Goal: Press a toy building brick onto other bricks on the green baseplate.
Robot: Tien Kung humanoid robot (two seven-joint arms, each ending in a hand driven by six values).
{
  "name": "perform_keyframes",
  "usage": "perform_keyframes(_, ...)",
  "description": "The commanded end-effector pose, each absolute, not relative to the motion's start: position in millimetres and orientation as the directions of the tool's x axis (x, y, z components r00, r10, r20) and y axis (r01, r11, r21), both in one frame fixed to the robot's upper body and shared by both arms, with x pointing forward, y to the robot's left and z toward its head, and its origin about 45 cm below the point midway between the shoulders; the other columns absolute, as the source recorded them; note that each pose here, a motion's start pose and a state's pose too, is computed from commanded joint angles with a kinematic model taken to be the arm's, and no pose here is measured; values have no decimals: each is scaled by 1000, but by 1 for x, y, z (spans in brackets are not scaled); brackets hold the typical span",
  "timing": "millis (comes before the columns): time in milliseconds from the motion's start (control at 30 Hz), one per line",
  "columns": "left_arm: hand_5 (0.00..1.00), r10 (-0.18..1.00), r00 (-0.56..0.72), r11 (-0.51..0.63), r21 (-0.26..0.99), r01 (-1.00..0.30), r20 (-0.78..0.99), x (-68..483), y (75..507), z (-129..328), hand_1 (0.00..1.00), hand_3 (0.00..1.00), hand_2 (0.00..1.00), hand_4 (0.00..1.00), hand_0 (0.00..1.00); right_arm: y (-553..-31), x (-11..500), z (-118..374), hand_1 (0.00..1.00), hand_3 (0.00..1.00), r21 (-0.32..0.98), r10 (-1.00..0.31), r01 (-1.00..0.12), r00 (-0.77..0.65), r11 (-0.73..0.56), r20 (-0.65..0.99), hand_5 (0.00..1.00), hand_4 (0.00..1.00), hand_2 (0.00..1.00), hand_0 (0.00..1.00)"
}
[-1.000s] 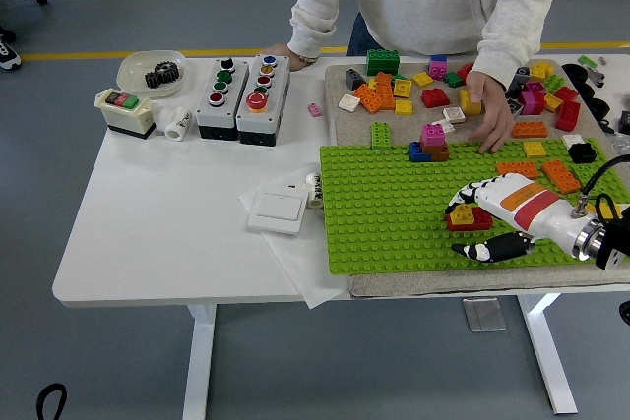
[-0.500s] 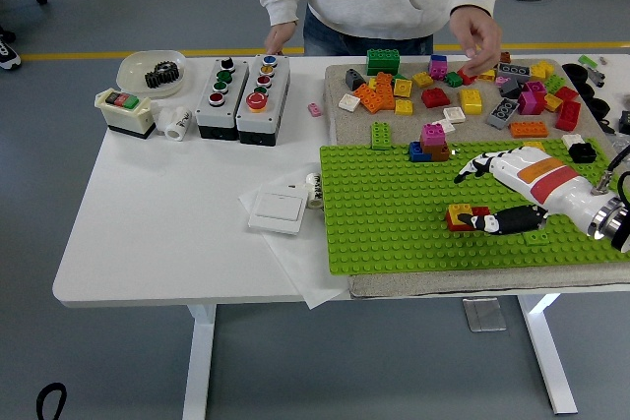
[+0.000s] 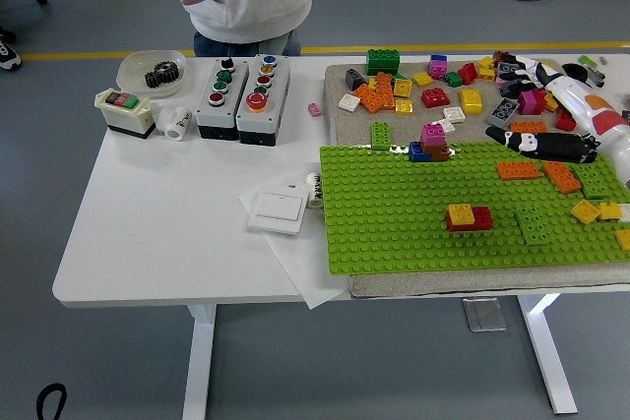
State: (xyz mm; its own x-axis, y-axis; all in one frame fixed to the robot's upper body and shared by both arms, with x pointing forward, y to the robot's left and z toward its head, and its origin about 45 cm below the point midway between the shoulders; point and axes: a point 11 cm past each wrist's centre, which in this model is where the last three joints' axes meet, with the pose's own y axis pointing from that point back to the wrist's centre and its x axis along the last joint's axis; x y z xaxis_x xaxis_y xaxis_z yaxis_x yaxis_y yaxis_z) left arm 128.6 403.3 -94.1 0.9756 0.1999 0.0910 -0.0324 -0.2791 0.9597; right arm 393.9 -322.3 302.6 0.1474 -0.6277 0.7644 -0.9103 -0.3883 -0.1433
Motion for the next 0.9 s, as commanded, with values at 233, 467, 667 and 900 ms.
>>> perform_keyframes(233,597,198,976,-280,959,-35,94,126,402,-96,761,598,729,669,766,-332,393,317,807,962,-146,-792,-930,197,-338,578,699,989,872,866)
perform_keyframes(467,598,193,977,-283,958,-34,91,120,402,-97,760,598,728,667,765,-335,391,329,810,924,-105,-912,-945,265,-311,313,741,998,860,876)
perform_keyframes(667,598,189,978,-281,959,-30,86,117,401,-99,760,598,728,667,765,-336,389,332,810,924,-33,-936,-936,346,-349,68,741,998,860,876)
perform_keyframes(900,597,181,980,-271,962,-33,84,113,397,-101,761,596,728,666,763,-334,385,336,811,926,-29,-896,-923,380,-384,-228,834,998,853,871)
